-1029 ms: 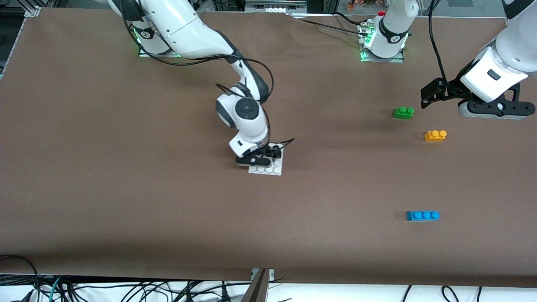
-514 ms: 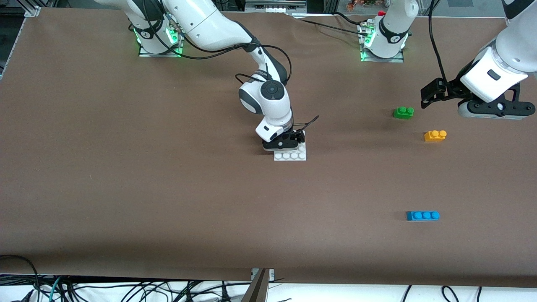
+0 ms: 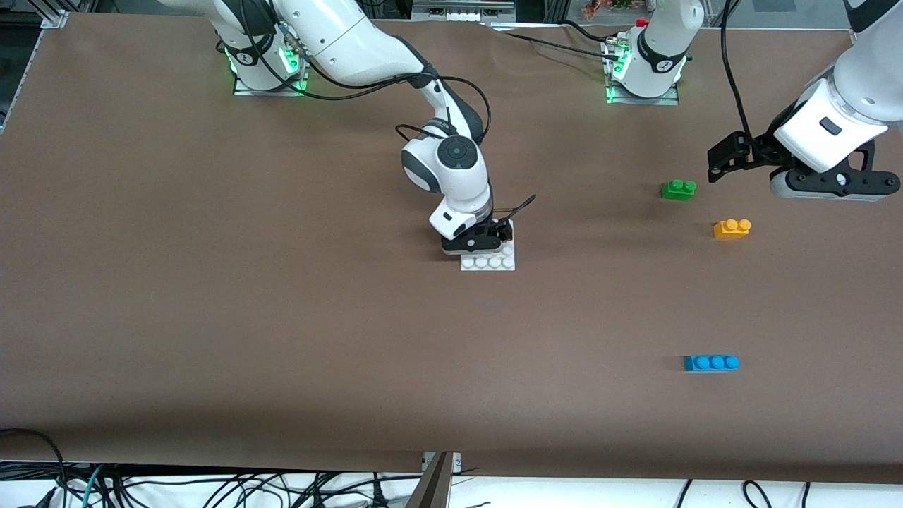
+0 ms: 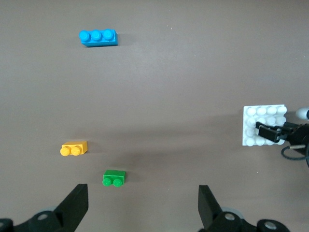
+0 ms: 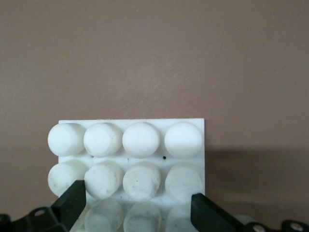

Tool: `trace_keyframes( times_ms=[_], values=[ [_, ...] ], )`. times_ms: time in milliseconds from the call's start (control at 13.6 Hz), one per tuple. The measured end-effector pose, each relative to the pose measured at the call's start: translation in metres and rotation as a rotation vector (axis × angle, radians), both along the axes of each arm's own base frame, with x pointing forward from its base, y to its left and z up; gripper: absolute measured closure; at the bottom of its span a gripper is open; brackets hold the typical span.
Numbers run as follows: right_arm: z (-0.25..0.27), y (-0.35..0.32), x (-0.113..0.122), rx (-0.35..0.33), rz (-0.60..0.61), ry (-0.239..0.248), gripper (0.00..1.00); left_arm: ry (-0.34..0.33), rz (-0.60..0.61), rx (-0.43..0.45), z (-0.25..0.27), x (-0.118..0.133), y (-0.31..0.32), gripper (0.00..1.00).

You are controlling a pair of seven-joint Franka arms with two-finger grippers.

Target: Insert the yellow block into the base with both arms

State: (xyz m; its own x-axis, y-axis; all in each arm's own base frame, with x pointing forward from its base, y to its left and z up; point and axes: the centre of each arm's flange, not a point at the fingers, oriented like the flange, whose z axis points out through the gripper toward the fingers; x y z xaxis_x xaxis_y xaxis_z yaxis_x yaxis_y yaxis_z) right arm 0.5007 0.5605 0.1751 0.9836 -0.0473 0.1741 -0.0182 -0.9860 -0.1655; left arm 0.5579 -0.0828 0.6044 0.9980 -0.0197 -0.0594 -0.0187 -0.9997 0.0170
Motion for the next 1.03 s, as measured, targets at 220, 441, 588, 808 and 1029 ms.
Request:
trace_keyframes(
  times_ms=[220,441,588,808,1029],
  values=[
    [0.005,-0.013,0.018,0.004,-0.026,-0.012,0.0,0.0,0.0,0.0,0.0,0.0,0.0,0.0],
    [0.018,-0.016,0.03,0.01,-0.041,-0.021,0.0,0.0,0.0,0.0,0.0,0.0,0.0,0.0],
    [0.033,-0.013,0.034,-0.018,-0.044,0.003,0.0,0.0,0.001,0.0,0.0,0.0,0.001,0.0],
    [0.086,-0.028,0.055,-0.079,-0.015,0.027,0.0,0.0,0.003,0.0,0.0,0.0,0.001,0.0],
    [0.145,-0.104,0.115,-0.124,0.035,0.002,0.0,0.016,0.01,0.001,-0.004,0.001,0.006,0.0]
  ],
)
